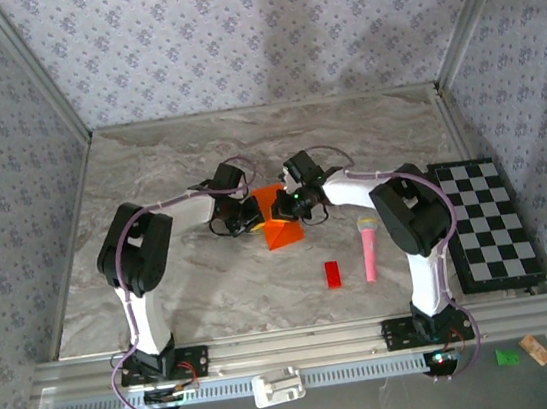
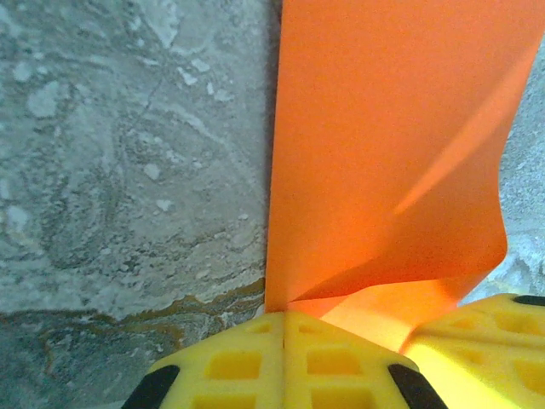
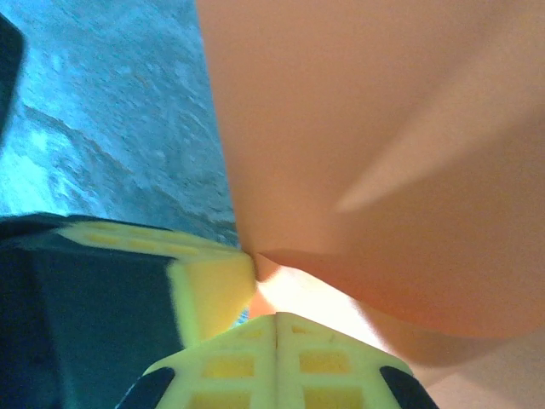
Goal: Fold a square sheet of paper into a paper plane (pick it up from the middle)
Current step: Fold the triangle a second time at the center of the table.
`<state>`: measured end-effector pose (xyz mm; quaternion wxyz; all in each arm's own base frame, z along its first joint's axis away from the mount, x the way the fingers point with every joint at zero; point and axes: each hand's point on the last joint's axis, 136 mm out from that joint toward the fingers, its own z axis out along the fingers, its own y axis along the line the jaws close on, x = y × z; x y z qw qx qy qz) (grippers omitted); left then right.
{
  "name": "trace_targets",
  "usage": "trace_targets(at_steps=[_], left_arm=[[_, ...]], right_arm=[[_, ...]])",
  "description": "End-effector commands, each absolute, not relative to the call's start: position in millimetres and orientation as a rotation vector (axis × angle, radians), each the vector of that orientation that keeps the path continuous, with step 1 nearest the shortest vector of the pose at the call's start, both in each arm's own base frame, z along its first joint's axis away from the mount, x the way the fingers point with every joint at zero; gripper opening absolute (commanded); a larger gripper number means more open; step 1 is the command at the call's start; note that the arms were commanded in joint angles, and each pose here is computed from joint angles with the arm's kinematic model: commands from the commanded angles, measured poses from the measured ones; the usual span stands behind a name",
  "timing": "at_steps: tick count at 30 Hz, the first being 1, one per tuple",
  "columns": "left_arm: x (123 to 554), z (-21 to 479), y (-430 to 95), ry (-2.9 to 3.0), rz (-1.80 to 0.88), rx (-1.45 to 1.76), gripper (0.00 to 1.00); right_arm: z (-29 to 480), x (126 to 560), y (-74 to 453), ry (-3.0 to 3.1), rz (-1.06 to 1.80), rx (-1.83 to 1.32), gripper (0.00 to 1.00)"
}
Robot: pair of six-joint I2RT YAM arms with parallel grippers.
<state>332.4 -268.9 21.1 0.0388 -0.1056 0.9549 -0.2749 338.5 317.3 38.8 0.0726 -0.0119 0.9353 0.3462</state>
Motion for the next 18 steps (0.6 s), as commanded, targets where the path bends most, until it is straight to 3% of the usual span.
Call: trace_targets(at_steps=[1, 12, 18], left_arm=[[319, -7, -253, 3.024, -0.671, -0.336, 0.0], [326, 1, -255, 3.002, -0.671, -0.297, 0.0], [342, 37, -270, 2.91, -0.775, -0.226, 0.02]], right_arm=[[25, 322, 312, 2.863, 1.038, -0.063, 0.05], [0, 309, 313, 2.928, 1.014, -0.101, 0.05], [-15, 305, 305, 2.967, 0.931, -0.078, 0.05]])
